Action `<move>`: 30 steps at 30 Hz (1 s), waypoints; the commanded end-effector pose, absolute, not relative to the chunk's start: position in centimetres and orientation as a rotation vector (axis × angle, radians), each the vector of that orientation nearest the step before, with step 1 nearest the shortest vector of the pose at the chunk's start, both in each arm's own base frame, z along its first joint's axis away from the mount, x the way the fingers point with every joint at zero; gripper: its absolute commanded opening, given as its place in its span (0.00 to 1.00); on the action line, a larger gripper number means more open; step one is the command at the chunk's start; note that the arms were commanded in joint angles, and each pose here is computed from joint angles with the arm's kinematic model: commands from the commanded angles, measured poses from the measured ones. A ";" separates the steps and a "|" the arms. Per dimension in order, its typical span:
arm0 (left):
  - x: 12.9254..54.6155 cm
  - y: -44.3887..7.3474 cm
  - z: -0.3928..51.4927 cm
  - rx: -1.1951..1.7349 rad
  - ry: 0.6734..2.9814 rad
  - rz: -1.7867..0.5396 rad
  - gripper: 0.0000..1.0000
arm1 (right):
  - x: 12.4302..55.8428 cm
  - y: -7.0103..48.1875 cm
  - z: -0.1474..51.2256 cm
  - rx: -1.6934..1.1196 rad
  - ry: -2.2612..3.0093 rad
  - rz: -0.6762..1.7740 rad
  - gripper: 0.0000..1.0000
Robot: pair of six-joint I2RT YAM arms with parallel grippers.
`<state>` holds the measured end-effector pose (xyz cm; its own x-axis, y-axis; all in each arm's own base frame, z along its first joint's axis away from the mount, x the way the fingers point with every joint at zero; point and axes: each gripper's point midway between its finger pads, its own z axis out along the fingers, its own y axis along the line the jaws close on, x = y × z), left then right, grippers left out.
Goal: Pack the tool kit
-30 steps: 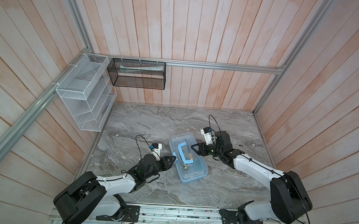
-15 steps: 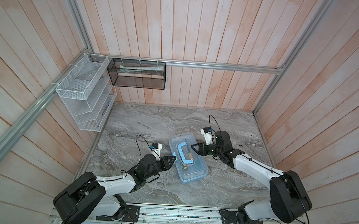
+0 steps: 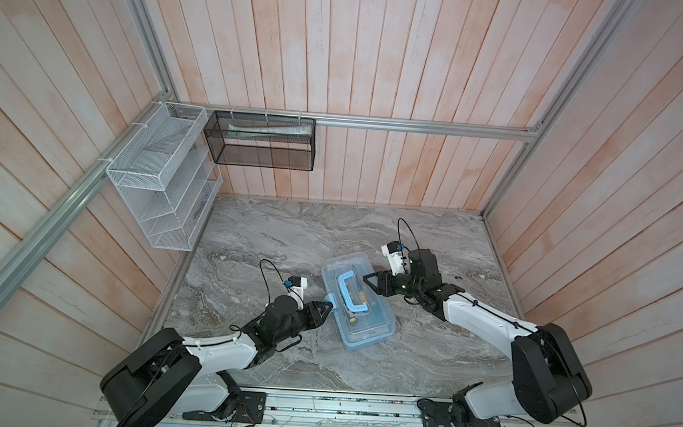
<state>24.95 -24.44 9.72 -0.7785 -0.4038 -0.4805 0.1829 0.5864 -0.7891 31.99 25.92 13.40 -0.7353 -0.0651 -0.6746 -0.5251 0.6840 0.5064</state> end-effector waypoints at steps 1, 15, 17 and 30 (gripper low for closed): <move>24.4 -24.2 8.5 -0.152 2.212 -1.146 0.38 | 29.1 26.3 9.9 -0.499 2.411 0.997 0.54; 24.7 -25.2 8.6 -0.131 2.211 -1.185 0.36 | 29.1 26.1 9.9 -0.497 2.415 0.986 0.53; 24.7 -25.2 8.9 -0.132 2.205 -1.190 0.35 | 29.1 26.1 9.8 -0.497 2.416 0.987 0.53; 25.0 -24.7 10.6 -0.139 2.160 -1.174 0.33 | 29.2 26.3 9.6 -0.500 2.421 0.991 0.53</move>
<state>24.77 -24.52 9.95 -0.7831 -0.3925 -0.4824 0.1908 0.5866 -0.7871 32.07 25.93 13.35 -0.7379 -0.0629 -0.6720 -0.5222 0.6840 0.5094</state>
